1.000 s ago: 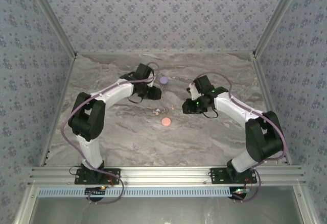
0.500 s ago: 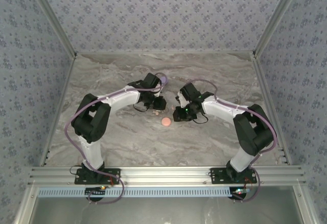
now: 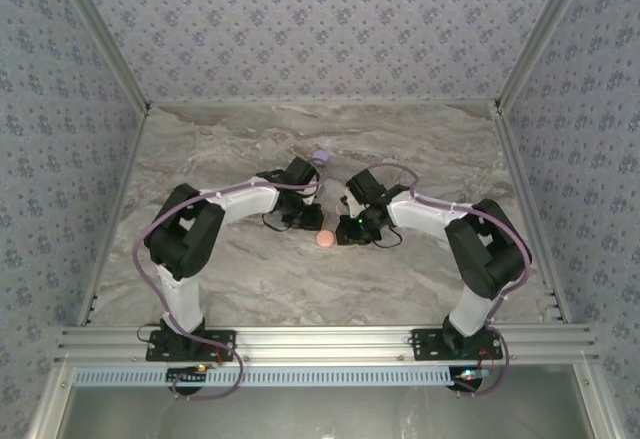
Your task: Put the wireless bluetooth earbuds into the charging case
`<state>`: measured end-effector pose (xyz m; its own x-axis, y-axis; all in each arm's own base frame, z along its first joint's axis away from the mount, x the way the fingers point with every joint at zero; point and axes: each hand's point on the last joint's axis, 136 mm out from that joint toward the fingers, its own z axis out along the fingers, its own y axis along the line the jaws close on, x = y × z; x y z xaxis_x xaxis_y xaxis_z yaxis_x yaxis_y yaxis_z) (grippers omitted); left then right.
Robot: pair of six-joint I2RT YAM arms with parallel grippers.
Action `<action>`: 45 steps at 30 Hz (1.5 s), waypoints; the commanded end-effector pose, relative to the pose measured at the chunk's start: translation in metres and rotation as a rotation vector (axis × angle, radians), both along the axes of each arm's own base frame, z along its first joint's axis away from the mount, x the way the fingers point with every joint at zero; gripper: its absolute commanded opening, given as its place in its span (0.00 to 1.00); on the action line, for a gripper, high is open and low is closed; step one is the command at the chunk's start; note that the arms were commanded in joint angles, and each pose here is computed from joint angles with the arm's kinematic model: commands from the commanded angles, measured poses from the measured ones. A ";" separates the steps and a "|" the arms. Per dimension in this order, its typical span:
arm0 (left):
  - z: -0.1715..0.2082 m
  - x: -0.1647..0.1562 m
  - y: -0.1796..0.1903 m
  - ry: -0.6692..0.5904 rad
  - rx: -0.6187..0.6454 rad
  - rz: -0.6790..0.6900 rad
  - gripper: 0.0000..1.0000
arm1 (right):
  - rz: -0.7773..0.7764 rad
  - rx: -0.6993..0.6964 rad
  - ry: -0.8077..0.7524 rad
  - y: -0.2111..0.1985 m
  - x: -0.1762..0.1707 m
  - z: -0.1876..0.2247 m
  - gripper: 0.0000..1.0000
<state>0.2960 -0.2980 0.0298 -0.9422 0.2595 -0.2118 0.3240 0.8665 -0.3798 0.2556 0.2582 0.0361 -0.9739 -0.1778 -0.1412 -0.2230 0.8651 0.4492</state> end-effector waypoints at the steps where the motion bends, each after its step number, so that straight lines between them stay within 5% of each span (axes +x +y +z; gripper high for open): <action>1: -0.001 -0.010 0.000 0.022 0.010 -0.006 0.18 | -0.009 -0.001 0.033 0.003 -0.006 -0.006 0.20; 36: 0.000 -0.047 0.011 0.076 -0.061 0.018 0.20 | -0.056 -0.090 0.000 0.011 0.029 -0.011 0.20; 45: 0.004 -0.040 0.037 0.013 0.057 0.090 0.22 | -0.066 -0.187 -0.026 -0.011 0.031 -0.008 0.21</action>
